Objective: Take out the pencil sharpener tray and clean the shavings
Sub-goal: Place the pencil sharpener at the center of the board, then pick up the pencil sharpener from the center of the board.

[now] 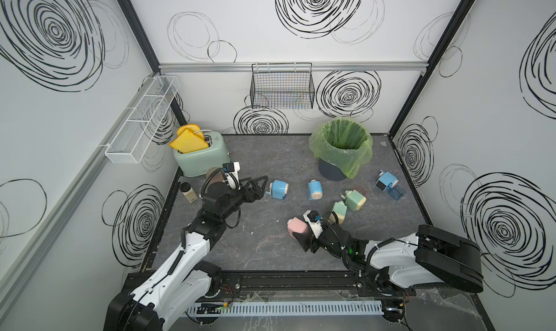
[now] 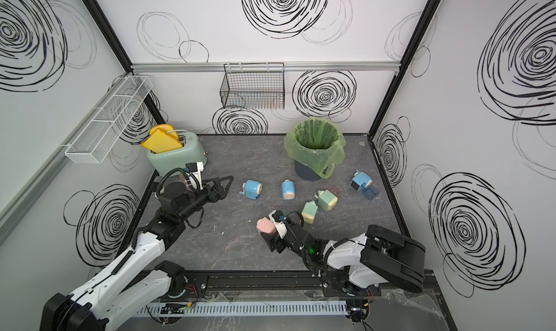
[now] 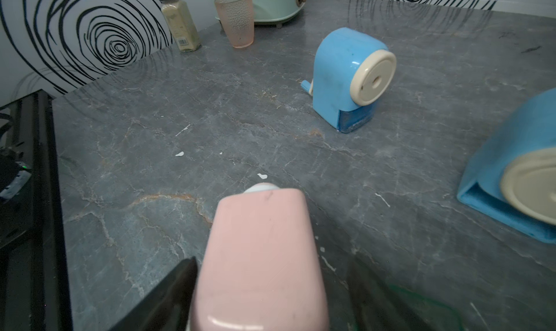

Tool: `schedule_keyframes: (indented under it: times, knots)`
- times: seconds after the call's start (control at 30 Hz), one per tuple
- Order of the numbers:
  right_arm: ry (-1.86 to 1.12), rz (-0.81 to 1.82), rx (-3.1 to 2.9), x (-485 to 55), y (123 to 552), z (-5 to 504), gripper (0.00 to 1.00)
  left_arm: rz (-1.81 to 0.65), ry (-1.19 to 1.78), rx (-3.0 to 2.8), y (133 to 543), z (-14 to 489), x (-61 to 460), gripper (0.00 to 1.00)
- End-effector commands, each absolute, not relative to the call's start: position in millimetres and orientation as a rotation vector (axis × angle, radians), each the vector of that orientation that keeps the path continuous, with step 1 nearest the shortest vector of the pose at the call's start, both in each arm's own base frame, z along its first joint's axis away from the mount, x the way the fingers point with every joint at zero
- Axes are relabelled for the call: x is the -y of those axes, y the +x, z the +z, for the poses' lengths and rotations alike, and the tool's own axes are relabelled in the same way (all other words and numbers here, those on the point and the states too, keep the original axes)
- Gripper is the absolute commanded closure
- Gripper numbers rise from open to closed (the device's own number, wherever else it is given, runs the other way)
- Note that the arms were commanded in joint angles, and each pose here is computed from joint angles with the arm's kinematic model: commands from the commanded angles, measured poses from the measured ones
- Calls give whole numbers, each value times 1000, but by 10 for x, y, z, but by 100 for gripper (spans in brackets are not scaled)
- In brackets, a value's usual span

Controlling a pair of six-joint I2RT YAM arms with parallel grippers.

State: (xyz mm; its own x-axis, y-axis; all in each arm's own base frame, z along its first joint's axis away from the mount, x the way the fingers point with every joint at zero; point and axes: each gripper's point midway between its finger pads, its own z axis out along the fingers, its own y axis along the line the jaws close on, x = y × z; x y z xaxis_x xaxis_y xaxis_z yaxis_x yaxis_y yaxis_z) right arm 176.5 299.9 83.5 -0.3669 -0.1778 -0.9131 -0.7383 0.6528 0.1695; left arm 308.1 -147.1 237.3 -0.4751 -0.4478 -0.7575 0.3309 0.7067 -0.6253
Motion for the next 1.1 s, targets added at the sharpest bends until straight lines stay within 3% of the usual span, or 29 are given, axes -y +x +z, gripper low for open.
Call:
schedule_keyframes:
  times: [0.0, 0.17, 0.33, 0.53, 0.7, 0.93, 1.07]
  knots:
    - [-736, 748, -1831, -3104, 1767, 1063, 4, -943, -88, -1790, 3116, 2521, 1468, 3]
    - [-816, 792, -1829, -3164, 1810, 1316, 0, -946, -96, -1794, 3133, 2501, 1463, 3]
    - [-848, 818, -1803, -3234, 2156, 1567, 1, -979, -123, -1791, 3155, 2475, 1463, 3]
    - [-1005, 637, -1876, -3495, 2689, 1315, 1, -1024, -153, -1804, 3181, 2409, 1428, 3]
    - [-968, 534, -1937, -3558, 3151, 1204, 1, -1003, -132, -1815, 3177, 2427, 1417, 3]
    - [-952, 394, -1967, -3508, 3474, 1099, 1, -999, -122, -1818, 3174, 2402, 1435, 3]
    - [-983, 482, -1981, -3537, 3597, 1034, 1, -1004, -117, -1821, 3176, 2394, 1452, 3]
